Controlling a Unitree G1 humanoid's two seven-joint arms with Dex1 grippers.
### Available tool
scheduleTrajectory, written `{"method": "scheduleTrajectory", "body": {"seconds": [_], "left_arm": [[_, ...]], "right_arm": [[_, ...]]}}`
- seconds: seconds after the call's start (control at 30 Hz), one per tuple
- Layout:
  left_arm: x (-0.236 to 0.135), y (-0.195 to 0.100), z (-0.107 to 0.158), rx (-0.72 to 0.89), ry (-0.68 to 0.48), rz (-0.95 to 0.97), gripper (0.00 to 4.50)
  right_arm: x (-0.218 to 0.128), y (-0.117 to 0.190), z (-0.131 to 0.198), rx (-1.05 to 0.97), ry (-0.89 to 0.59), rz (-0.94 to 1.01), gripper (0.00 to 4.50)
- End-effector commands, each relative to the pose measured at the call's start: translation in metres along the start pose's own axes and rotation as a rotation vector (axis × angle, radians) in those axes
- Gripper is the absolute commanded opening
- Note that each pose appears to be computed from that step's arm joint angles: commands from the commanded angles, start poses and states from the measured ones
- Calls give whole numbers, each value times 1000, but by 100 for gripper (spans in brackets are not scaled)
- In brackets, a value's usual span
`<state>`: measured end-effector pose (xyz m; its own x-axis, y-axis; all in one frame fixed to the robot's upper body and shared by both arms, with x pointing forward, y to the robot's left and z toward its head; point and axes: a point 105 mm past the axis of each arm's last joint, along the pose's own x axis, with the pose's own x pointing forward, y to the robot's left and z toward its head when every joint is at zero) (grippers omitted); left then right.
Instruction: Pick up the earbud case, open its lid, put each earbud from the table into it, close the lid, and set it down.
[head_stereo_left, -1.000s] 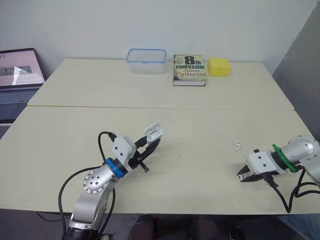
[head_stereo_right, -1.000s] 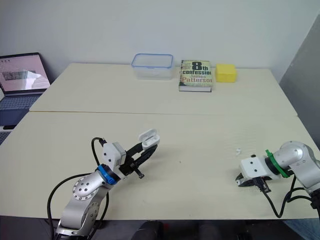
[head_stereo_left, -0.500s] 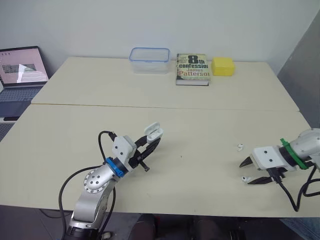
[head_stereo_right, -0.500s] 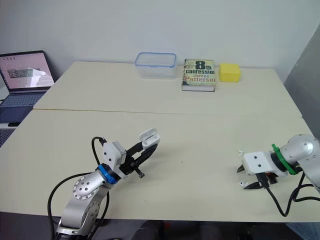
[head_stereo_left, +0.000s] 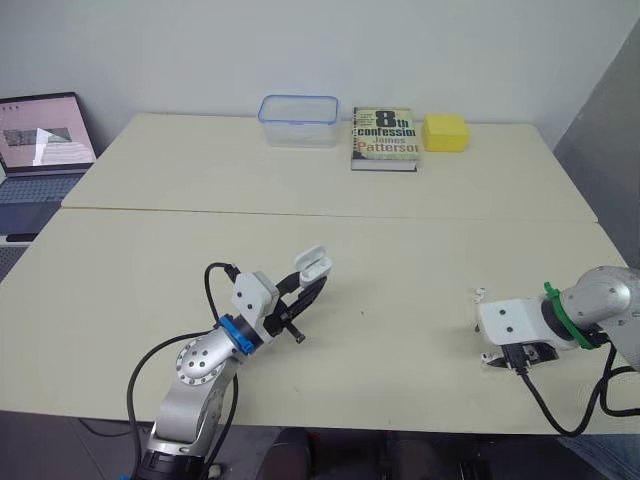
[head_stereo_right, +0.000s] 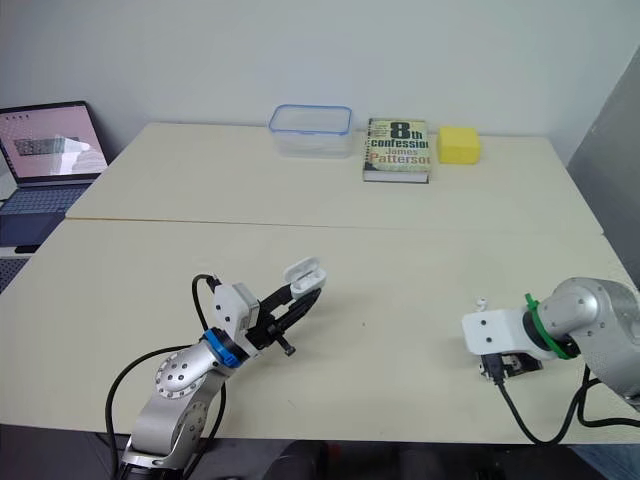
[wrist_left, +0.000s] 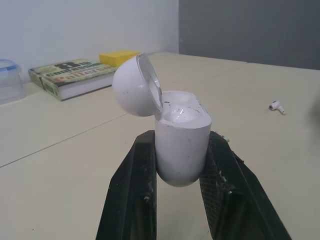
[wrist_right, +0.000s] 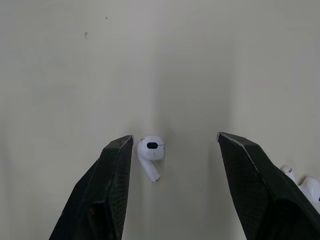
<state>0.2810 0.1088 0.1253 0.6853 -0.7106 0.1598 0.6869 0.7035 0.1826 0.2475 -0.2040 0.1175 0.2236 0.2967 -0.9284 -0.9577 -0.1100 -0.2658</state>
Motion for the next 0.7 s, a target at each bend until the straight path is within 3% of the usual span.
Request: {"method": "scheduleTrajectory", "body": {"seconds": [0.03,0.57,0.7], "left_arm": [[1,-2,9,22,-34,2,77],[-1,-1,8,21,-27,4,77],[-1,0,8,23,-25,2,77]], "right_arm": [[1,-1,-5,-14,38,11,279],[18,13,-20,30,64,73,279],[20,14,-21,43,65,79,183]]}}
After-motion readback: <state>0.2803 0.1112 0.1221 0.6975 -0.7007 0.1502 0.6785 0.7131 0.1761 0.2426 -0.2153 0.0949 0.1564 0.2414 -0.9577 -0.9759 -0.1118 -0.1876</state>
